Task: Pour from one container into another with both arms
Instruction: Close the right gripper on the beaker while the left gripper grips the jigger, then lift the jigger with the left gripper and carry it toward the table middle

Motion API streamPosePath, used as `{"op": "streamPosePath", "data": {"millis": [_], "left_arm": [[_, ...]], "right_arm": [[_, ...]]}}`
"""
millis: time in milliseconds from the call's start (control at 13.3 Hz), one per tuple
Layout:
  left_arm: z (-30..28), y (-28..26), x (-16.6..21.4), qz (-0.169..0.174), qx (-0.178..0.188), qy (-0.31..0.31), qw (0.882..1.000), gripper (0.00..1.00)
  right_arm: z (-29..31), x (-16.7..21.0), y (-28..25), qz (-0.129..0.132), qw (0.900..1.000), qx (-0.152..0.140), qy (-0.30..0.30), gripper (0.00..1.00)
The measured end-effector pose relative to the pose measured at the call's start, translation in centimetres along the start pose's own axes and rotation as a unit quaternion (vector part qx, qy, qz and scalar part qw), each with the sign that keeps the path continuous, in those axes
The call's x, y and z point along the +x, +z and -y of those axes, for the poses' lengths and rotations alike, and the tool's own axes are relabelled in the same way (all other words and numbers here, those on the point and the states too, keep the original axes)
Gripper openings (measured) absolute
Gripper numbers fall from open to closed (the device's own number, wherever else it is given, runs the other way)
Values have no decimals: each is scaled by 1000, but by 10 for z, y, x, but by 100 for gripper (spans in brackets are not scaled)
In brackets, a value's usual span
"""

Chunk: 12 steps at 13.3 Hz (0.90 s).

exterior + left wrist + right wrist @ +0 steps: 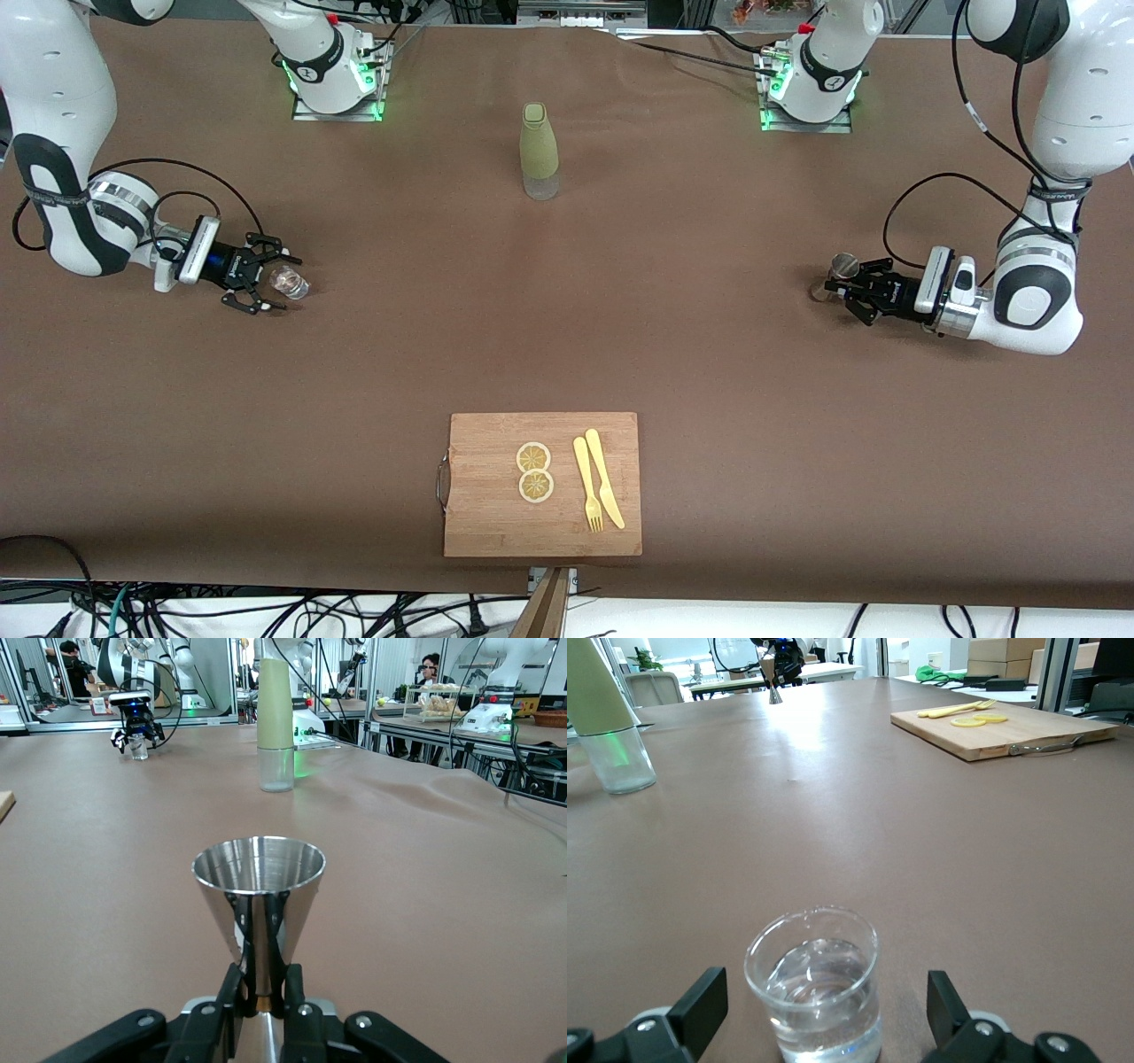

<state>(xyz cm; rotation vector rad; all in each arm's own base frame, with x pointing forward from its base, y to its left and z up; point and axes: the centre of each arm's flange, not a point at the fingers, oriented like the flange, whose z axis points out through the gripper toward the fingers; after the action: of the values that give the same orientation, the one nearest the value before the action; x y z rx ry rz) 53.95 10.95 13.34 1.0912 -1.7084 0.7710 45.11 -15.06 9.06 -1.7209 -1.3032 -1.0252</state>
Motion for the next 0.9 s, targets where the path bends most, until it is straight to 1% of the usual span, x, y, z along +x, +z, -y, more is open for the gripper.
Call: {"op": "streamPosePath", "data": {"millis": [225, 451, 601, 901], "left_arm": [[23, 13, 22, -4, -5, 18, 1000, 22], [59, 45, 45, -21, 11, 24, 999, 22], [86, 73, 58, -27, 26, 9, 999, 22], [133, 143, 88, -38, 45, -35, 998, 22]], "right_arm": [[-2, 2, 3, -2, 1000, 0, -2, 100], [-2, 2, 4, -2, 1000, 1, -2, 100], [-1, 1, 7, -3, 1000, 3, -1, 100], [-1, 2, 15, -9, 1000, 4, 0, 100]]}}
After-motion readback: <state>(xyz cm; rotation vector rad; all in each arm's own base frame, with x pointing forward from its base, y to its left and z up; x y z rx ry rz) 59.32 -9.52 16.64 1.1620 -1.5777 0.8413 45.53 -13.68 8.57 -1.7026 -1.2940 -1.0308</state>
